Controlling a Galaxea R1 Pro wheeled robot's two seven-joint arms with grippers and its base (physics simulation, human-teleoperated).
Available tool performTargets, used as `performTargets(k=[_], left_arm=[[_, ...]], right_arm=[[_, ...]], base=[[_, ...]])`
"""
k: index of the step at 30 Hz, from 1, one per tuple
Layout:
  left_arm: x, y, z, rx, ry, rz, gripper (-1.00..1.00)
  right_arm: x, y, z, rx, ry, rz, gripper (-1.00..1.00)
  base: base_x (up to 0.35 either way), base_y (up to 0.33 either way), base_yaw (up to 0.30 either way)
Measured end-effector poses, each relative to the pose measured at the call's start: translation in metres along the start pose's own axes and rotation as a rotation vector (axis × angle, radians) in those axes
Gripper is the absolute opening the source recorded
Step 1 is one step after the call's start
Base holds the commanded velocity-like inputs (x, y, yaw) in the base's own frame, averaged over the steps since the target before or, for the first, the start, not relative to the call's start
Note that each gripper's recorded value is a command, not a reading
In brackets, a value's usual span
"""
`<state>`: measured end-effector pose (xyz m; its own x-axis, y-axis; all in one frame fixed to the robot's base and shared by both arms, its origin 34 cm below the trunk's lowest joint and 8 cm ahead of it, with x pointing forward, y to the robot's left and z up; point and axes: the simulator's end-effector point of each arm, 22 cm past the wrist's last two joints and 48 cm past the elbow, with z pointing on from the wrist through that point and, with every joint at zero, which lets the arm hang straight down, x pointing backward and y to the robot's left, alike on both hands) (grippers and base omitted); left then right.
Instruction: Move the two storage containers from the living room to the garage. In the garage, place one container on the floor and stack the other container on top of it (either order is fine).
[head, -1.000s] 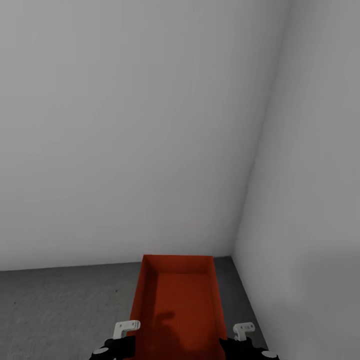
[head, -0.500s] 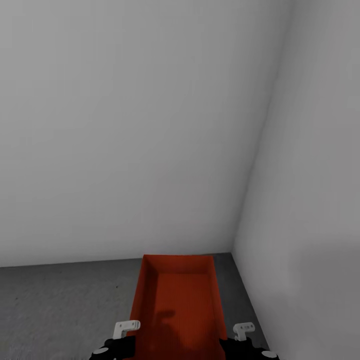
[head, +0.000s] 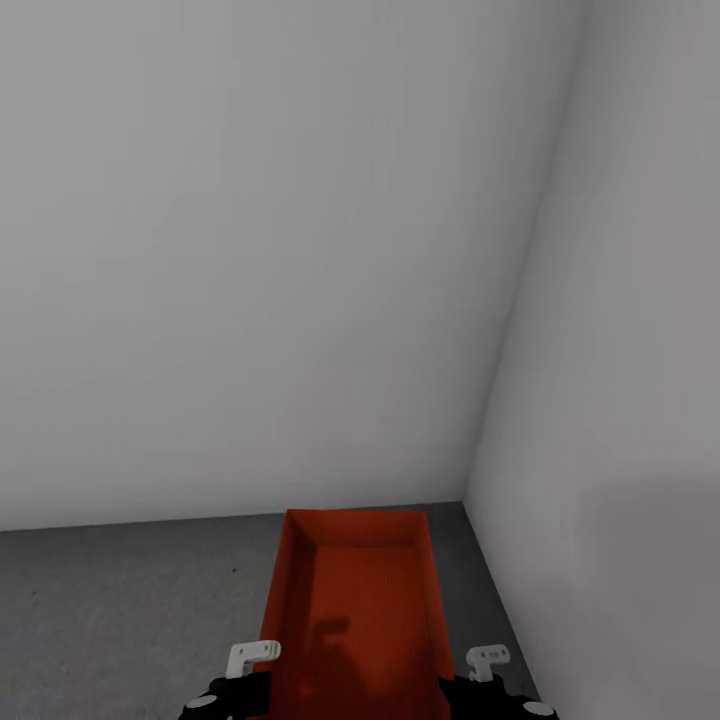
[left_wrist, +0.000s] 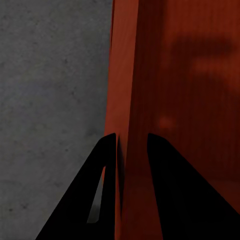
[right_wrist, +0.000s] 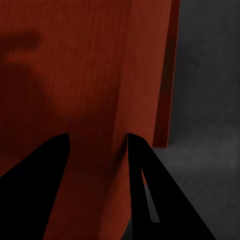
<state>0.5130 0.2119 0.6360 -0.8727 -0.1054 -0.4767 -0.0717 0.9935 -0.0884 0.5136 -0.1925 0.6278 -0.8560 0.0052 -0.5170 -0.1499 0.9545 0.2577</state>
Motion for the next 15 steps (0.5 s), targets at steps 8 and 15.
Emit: performTargets(k=[8, 15], left_arm=[[0.003, 0.001, 0.009, 0.0, 0.0, 0.0, -1.0], [0.006, 0.001, 0.018, 0.0, -0.001, 0.0, -1.0]], right_arm=[[0.004, -0.003, 0.009, 0.0, 0.0, 0.0, -1.0], [0.007, -0.005, 0.016, 0.0, -0.001, 0.0, -1.0]], base=[[0.0, 0.0, 0.0], [0.0, 0.0, 0.0]])
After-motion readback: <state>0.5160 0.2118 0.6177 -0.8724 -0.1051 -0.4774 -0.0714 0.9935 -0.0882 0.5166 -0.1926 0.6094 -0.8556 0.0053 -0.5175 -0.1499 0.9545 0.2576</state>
